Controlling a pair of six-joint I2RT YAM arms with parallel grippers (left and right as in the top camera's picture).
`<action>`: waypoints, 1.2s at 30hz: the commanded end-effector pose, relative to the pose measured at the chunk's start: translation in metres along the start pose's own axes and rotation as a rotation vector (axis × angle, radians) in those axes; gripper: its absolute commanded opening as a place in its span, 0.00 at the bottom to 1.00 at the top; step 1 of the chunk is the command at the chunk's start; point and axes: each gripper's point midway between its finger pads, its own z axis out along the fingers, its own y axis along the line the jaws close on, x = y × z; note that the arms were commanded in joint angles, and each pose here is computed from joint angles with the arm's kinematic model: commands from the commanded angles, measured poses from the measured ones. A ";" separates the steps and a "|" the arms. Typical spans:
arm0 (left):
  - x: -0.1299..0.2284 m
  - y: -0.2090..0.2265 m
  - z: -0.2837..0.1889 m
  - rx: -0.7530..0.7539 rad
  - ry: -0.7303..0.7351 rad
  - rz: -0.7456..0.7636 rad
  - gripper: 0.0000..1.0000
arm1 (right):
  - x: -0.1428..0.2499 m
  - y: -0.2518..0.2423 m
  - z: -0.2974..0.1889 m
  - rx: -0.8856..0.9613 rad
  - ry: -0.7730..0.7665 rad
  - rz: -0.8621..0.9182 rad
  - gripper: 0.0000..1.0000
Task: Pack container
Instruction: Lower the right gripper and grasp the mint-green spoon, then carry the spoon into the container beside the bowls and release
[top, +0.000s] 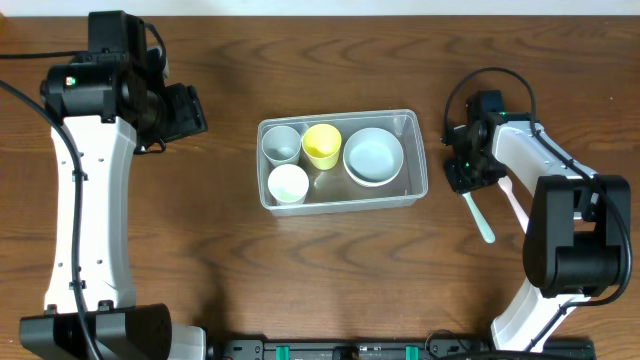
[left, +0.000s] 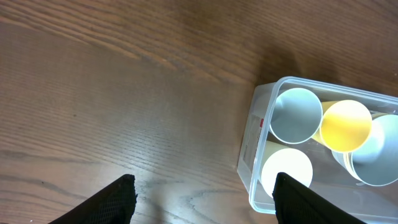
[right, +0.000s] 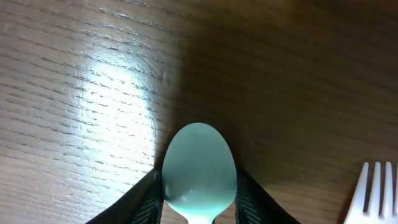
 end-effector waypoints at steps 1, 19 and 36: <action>0.003 0.003 0.004 -0.007 0.019 -0.003 0.71 | 0.001 0.001 0.009 0.006 0.028 -0.002 0.35; 0.003 0.003 0.004 -0.007 0.018 -0.003 0.71 | 0.001 0.001 0.009 0.006 0.027 -0.002 0.12; 0.003 0.003 0.004 -0.007 0.018 -0.003 0.71 | -0.074 0.025 -0.191 0.037 -0.383 -0.074 0.01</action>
